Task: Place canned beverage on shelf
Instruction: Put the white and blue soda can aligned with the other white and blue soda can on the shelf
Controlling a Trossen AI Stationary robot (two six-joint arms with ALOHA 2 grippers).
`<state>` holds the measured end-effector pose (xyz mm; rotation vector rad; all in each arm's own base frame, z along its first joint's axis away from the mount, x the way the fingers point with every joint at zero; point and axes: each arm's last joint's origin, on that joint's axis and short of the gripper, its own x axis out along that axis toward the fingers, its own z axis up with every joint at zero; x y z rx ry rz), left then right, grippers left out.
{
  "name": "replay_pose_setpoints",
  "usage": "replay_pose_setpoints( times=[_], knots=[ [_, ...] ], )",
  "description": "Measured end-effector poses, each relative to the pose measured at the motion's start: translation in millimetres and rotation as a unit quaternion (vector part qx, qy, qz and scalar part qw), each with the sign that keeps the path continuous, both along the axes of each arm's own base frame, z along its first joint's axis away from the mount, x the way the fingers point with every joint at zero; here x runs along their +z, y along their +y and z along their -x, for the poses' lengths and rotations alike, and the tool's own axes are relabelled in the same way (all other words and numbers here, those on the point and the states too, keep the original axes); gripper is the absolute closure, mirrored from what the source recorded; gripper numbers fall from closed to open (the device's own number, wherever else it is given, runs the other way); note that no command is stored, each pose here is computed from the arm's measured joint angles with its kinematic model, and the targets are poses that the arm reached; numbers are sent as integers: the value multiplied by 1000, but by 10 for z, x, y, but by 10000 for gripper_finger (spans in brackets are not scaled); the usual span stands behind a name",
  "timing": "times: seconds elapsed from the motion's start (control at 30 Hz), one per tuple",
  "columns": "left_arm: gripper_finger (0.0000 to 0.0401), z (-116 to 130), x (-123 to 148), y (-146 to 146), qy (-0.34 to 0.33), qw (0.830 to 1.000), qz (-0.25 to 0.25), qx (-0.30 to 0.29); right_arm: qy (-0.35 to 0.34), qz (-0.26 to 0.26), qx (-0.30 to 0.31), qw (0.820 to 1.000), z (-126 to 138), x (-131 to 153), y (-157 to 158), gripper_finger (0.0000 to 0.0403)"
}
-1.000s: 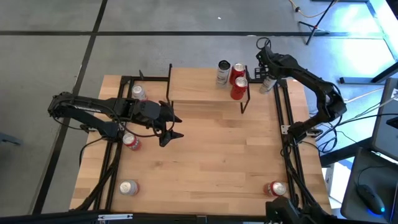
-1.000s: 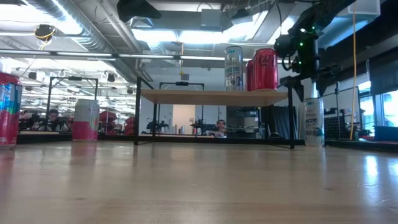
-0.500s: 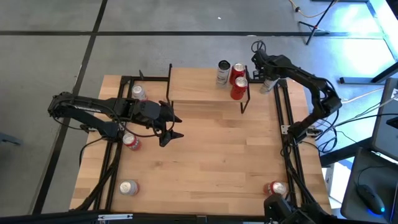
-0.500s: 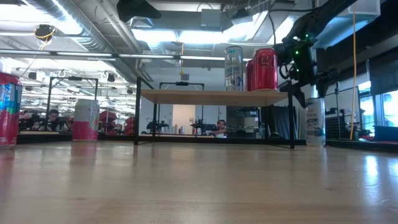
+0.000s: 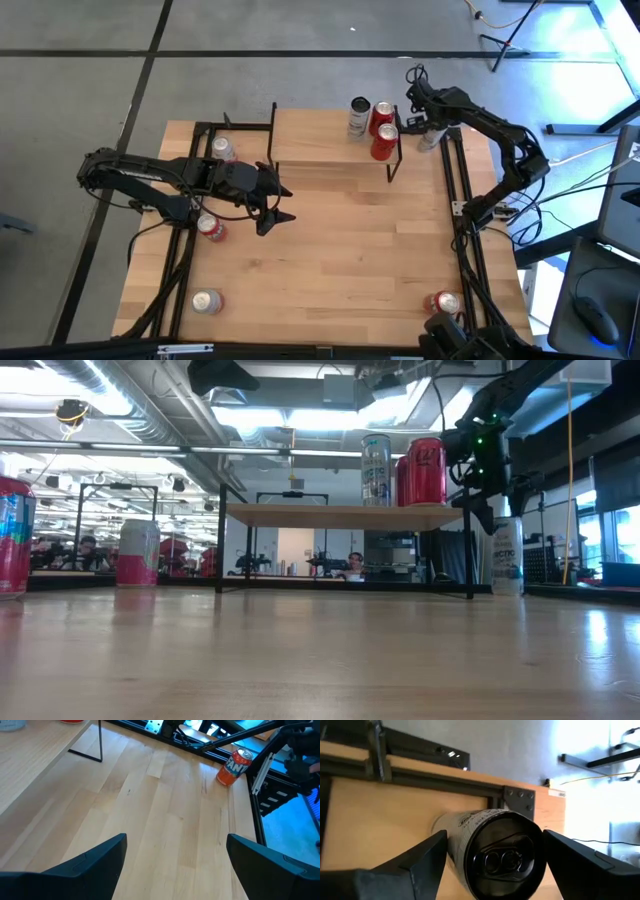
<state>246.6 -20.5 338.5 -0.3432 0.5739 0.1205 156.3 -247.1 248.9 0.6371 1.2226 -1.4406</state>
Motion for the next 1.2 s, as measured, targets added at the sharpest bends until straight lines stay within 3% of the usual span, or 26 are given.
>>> replay_pose_setpoints(
  times=[0.33, 0.63, 0.9, 1.2],
  knots=[
    [62, -1, 1, 5, -1, 1000, -4, 7, -80, -46, 37, 995, 17, 112, 123, 100],
    [62, -1, 1, 6, -1, 1000, -5, 7, -95, -58, 44, 993, 13, 68, 139, 100],
    [62, 0, 1, 3, -1, 1000, 2, 10, -92, -60, 69, 992, 27, 100, 164, 170],
    [62, -1, 2, 2, -2, 1000, 9, 14, -101, -52, 98, 989, 113, 348, 416, 170]
  ],
)
